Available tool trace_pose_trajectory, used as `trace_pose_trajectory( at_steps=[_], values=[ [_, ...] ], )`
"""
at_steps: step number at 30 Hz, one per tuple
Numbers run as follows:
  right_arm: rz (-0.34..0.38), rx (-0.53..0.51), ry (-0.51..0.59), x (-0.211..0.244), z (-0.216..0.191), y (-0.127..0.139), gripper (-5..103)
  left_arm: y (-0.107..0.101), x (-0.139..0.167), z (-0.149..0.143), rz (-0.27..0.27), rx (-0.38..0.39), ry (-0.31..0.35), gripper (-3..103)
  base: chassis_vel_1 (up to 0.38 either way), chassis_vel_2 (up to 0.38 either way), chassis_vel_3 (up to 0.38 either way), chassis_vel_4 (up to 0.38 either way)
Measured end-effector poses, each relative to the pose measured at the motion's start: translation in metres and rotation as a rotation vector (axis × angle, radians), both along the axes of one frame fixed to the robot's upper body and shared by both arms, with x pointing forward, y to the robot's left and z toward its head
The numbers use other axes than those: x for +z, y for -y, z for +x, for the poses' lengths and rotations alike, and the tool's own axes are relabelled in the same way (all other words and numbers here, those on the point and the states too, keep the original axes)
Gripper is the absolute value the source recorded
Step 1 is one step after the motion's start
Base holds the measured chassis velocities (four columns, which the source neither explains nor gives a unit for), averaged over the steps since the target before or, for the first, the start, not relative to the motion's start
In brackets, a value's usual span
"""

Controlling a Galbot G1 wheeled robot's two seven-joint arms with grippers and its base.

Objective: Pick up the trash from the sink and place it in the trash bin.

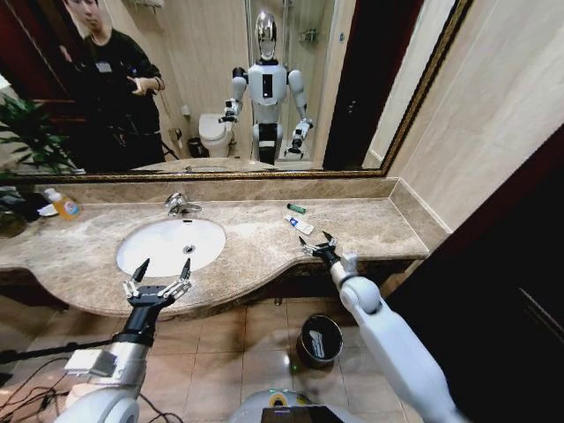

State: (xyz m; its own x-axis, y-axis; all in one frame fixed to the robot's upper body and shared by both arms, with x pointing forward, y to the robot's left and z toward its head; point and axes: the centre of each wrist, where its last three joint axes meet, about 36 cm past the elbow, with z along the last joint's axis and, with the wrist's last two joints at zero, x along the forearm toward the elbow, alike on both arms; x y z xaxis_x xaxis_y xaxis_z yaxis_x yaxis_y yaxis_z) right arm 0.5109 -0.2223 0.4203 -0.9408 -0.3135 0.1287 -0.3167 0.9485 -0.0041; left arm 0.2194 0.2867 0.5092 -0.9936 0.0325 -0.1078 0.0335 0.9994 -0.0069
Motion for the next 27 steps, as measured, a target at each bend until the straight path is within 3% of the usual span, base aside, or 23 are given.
trace_pose_trajectory(
  at_steps=[2, 6, 16, 27],
  values=[
    [-0.025, -0.001, -0.003, 0.001, 0.035, 0.0, 100, 0.0, 0.0, 0.0, 0.0, 0.0, 0.0, 100, 0.0, 0.0, 0.0, 0.0],
    [-0.035, 0.01, -0.008, 0.0, 0.062, -0.008, 100, 0.0, 0.0, 0.0, 0.0, 0.0, 0.0, 100, 0.0, 0.0, 0.0, 0.0],
    [-0.019, 0.045, -0.043, -0.007, 0.09, -0.048, 100, 0.0, 0.0, 0.0, 0.0, 0.0, 0.0, 100, 0.0, 0.0, 0.0, 0.0],
    [-0.022, 0.034, -0.084, -0.005, 0.12, -0.053, 100, 0.0, 0.0, 0.0, 0.0, 0.0, 0.0, 100, 0.0, 0.0, 0.0, 0.0]
  ],
)
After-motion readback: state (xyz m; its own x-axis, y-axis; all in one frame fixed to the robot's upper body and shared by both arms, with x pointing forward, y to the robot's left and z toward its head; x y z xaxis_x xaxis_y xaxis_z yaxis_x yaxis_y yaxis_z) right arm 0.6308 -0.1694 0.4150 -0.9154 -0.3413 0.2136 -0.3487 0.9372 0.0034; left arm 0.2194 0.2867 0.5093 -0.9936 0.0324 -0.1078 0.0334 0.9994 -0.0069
